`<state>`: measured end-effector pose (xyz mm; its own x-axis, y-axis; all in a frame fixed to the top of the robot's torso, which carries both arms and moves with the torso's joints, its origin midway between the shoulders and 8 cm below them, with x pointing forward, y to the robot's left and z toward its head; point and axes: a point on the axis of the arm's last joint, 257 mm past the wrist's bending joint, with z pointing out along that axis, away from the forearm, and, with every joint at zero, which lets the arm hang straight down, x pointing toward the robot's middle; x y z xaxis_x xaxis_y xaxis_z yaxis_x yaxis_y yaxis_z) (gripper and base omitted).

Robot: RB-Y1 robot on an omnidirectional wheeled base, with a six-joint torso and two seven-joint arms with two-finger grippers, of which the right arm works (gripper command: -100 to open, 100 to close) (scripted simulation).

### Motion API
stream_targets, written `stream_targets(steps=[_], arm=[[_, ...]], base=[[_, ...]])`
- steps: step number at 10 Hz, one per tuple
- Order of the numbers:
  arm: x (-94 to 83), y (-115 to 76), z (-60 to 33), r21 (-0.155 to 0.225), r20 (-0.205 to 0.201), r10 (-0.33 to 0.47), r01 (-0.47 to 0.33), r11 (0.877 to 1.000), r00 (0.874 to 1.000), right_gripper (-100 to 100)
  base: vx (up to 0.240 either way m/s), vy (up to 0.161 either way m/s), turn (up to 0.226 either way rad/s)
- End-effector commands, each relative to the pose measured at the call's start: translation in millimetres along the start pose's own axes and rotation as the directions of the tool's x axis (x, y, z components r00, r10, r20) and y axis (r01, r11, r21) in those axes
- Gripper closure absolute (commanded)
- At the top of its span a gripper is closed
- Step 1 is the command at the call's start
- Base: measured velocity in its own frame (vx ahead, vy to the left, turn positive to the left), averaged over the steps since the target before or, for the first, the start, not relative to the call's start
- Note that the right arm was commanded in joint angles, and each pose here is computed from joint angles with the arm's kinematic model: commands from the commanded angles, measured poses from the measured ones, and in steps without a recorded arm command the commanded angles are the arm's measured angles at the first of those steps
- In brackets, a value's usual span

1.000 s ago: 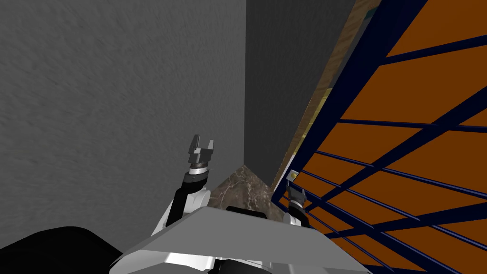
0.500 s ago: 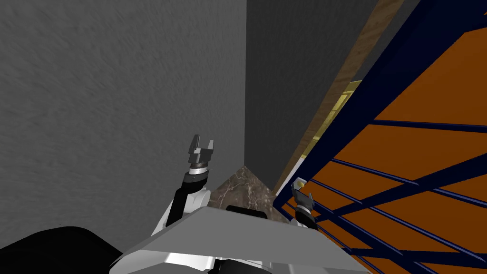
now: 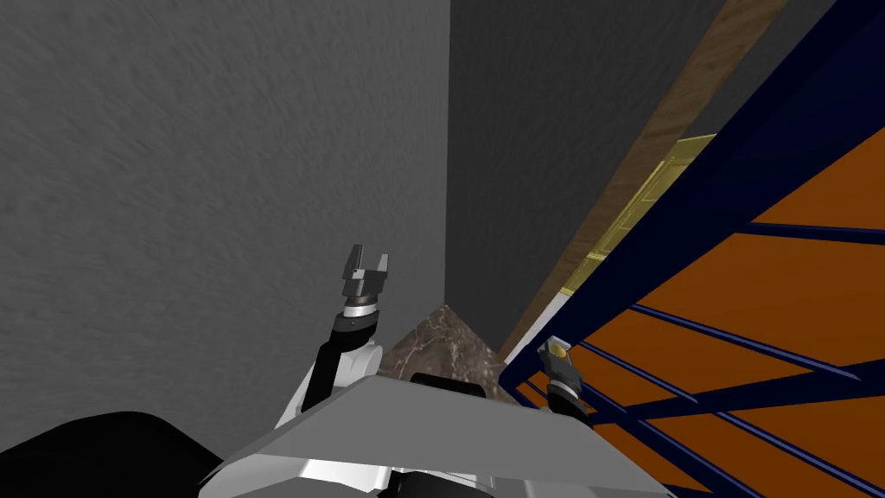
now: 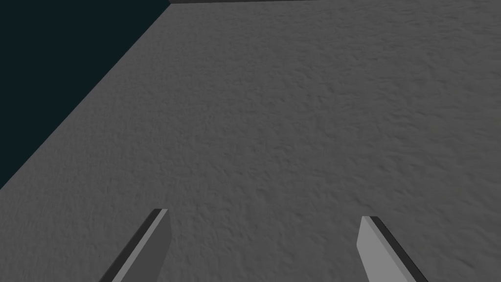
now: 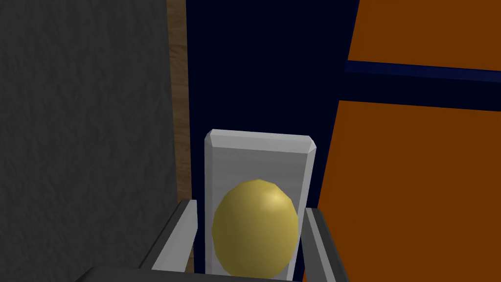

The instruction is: Pull the door open

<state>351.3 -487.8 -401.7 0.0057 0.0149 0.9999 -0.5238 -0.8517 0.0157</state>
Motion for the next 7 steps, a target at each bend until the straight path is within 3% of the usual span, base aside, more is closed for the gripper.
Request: stream_targets(steps=[1,5,7], arm=[[-0.3,-0.2,-0.2,0.000,0.001,-0.002,0.002,1.000,1.000,100],[-0.3,-0.2,-0.2,0.000,0.001,-0.002,0.002,1.000,1.000,100],[0.1,-14.4,-1.4,0.050,0.002,0.001,-0.001,0.999,1.000,100]], base=[[-0.026,-0.006,-0.012],[-0.009,0.001,0.006],[-0.203,0.011,0.076]])
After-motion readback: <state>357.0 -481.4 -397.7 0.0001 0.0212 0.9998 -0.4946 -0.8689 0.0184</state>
